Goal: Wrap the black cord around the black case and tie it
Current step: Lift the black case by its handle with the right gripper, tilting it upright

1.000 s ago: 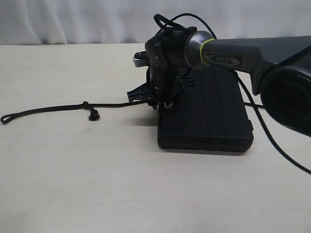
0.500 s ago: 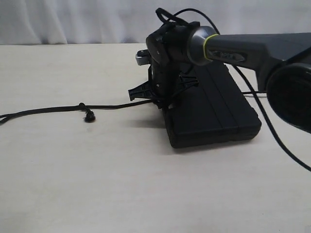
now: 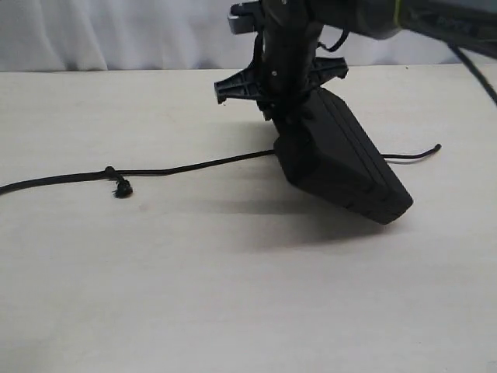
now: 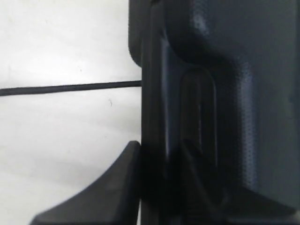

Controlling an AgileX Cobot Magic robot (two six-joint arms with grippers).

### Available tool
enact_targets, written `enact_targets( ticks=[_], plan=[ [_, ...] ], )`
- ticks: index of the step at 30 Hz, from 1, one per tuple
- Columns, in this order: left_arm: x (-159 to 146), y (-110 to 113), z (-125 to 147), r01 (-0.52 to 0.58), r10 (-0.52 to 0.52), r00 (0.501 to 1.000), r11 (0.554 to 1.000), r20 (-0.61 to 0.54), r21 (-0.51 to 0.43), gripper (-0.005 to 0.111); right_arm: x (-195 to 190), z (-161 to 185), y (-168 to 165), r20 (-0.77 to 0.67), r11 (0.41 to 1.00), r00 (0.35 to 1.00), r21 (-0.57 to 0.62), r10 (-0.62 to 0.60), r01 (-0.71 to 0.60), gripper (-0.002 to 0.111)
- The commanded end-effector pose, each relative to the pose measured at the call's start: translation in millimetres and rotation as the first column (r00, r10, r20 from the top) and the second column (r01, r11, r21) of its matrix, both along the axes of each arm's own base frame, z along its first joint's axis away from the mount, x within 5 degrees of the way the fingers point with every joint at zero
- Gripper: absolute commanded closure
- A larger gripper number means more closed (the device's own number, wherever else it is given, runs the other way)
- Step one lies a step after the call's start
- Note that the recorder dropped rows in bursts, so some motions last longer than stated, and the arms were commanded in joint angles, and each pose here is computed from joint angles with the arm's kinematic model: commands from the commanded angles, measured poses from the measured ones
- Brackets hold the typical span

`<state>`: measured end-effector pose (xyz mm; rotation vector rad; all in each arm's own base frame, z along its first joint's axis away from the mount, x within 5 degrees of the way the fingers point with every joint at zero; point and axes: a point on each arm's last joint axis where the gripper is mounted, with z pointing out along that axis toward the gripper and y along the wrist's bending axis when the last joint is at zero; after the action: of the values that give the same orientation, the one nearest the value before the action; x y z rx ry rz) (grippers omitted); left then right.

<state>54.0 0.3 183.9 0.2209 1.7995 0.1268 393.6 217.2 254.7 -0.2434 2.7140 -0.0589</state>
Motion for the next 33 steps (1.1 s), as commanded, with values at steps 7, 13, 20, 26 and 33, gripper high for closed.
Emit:
enact_targets(
  ticks=[7,13,20,26,33],
  plan=[
    [0.1,-0.4,0.6,0.006,-0.006,1.0,1.0,0.01,-0.001,0.107,3.3,61.2,-79.9,0.014,0.996,1.0,0.092,-0.016,0.015,0.104],
    [0.1,-0.4,0.6,0.006,-0.006,1.0,1.0,0.01,-0.001,0.107,12.6,68.5,-106.0,0.008,0.937,0.997,0.341,0.079,-0.077,0.104],
    [0.1,-0.4,0.6,0.006,-0.006,1.0,1.0,0.01,-0.001,0.107,19.7,78.6,-121.7,0.1,0.843,0.982,0.504,0.161,-0.189,0.104],
    [0.1,-0.4,0.7,0.006,-0.006,1.0,1.0,0.012,-0.001,0.107,22.0,75.9,-129.9,0.116,0.853,0.979,0.482,0.165,-0.201,0.104],
    [0.1,-0.4,0.7,0.006,-0.006,1.0,1.0,0.012,-0.001,0.107,21.2,55.9,-138.0,0.24,0.887,0.968,0.428,0.073,-0.173,0.104]
  ],
)
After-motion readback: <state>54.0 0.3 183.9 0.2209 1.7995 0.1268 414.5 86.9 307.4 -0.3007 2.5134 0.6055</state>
